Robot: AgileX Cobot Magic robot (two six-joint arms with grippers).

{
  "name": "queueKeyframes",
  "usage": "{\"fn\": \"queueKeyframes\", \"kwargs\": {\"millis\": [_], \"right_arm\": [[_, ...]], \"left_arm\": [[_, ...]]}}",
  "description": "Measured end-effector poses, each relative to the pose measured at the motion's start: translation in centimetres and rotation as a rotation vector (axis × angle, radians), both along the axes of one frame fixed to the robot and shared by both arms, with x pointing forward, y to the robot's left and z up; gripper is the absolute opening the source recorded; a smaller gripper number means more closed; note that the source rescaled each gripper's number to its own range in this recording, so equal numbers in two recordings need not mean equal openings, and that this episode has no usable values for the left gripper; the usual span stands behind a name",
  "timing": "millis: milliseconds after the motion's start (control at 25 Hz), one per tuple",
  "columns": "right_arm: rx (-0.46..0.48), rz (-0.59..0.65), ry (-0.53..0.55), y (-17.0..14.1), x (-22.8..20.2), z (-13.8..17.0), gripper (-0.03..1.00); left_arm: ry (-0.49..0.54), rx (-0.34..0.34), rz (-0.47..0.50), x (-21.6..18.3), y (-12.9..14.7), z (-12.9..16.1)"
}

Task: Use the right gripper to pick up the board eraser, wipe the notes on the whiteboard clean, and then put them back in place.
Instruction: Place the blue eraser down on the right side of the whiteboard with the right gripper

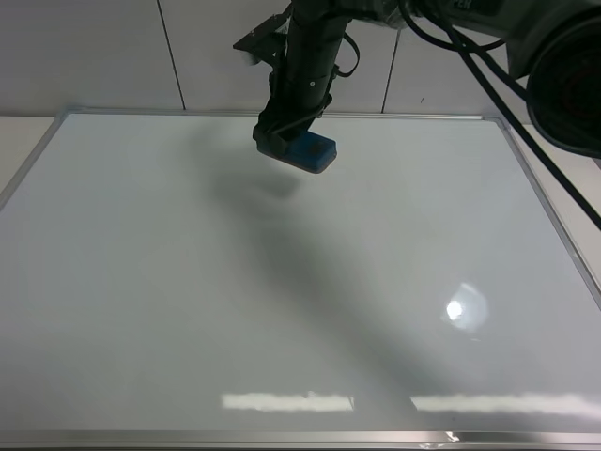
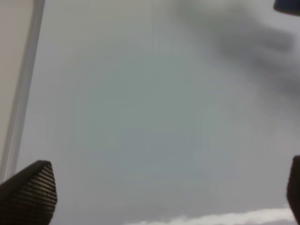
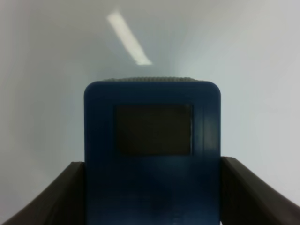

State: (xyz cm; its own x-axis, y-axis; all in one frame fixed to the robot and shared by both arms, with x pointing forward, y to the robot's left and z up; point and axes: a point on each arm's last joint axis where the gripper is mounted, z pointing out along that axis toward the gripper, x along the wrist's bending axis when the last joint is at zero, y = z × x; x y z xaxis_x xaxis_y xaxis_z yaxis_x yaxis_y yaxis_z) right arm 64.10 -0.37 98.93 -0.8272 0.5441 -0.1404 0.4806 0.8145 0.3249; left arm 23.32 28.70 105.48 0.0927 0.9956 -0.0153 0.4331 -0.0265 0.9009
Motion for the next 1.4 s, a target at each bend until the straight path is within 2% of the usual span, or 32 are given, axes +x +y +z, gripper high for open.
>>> {"fn": "queueKeyframes", "kwargs": {"millis": [160, 360, 680, 1120, 1400], "right_arm": [[0.007, -0.073, -0.010, -0.5, -0.3, 1.4, 0.03], [0.023, -0.111, -0.010, -1.4, -1.6, 1.6, 0.03], [0.073, -0.227, -0.037, -5.4, -4.2, 1.4, 0.03], [0.101, -0.403, -0.013, -12.2, -7.3, -2.0, 0.03], [0.091, -0.486, 0.022, -14.9, -8.4, -5.0, 0.03]], "left_arm": [[0.000, 0.000, 0.000, 0.0, 0.0, 0.0], [0.000, 0.000, 0.000, 0.0, 0.0, 0.0], [0.000, 0.000, 0.000, 0.0, 0.0, 0.0], [0.000, 0.000, 0.000, 0.0, 0.0, 0.0], [0.000, 0.000, 0.000, 0.0, 0.0, 0.0]]}}
